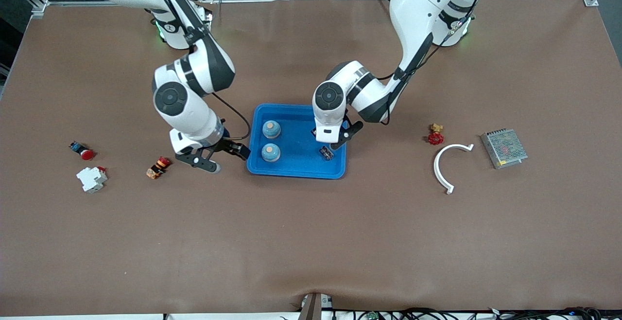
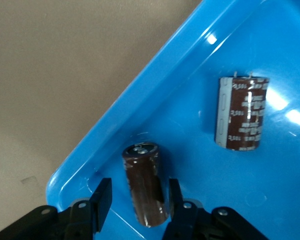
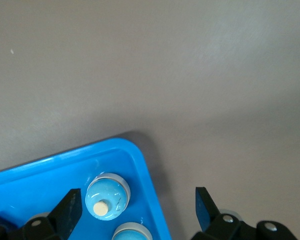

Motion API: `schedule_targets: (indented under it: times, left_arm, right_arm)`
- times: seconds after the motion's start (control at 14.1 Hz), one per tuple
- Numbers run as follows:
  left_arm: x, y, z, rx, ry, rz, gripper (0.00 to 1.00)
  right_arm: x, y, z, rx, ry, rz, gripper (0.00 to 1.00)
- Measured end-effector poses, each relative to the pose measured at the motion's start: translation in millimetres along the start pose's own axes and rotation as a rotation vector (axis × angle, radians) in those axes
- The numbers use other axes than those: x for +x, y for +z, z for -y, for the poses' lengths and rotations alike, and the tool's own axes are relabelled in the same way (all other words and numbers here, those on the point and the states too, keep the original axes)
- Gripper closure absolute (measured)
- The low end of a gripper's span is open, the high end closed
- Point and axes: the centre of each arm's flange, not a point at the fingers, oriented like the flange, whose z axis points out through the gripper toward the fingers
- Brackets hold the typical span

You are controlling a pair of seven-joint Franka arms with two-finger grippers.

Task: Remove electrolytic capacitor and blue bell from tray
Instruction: 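Grasp the capacitor with the left gripper while the right gripper nears a bell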

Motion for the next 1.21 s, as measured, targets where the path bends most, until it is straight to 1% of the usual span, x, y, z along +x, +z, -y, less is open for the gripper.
schedule_targets:
  times: [0.14,0.28,0.43,0.5,0.71,0.85,0.99,1.07,1.21]
  left_arm:
    - [-0.3,3.9,-0.3,0.002,-0.001,0.001,0.50]
    - [-0.2,3.6,-1.4,-0.004,-0.001,0.001,0.67]
    - [0.6,0.7,-3.3,-0.011,0.002,-0.005,0.67]
    - [1.6,-1.3,-4.4,-0.015,0.011,-0.018,0.67]
    - [8.6,-17.4,-10.8,-0.044,0.028,-0.058,0.67]
    - [16.0,-44.3,-14.0,-0.084,0.020,-0.074,0.67]
    - [30.4,-80.9,-10.3,-0.117,0.002,-0.097,0.67]
    - [41.4,-99.9,-5.5,-0.125,-0.010,-0.114,0.67]
    - [66.6,-130.1,8.0,-0.114,-0.024,-0.145,0.67]
  right_arm:
    - [-15.2,18.4,11.9,-0.006,0.026,0.005,0.00]
    - [-29.8,33.0,23.3,-0.011,0.037,0.009,0.00]
    - [-41.2,45.8,31.3,-0.016,0.039,0.013,0.00]
    - [-46.6,52.0,34.7,-0.020,0.040,0.014,0.00]
    - [-61.8,71.8,42.3,-0.056,0.033,-0.004,0.00]
    - [-66.2,84.6,44.7,-0.069,0.036,-0.028,0.00]
    - [-66.0,97.5,44.6,-0.065,0.039,-0.039,0.00]
    - [-65.4,102.3,44.5,-0.063,0.040,-0.041,0.00]
    - [-63.6,104.1,47.2,-0.056,0.045,-0.044,0.00]
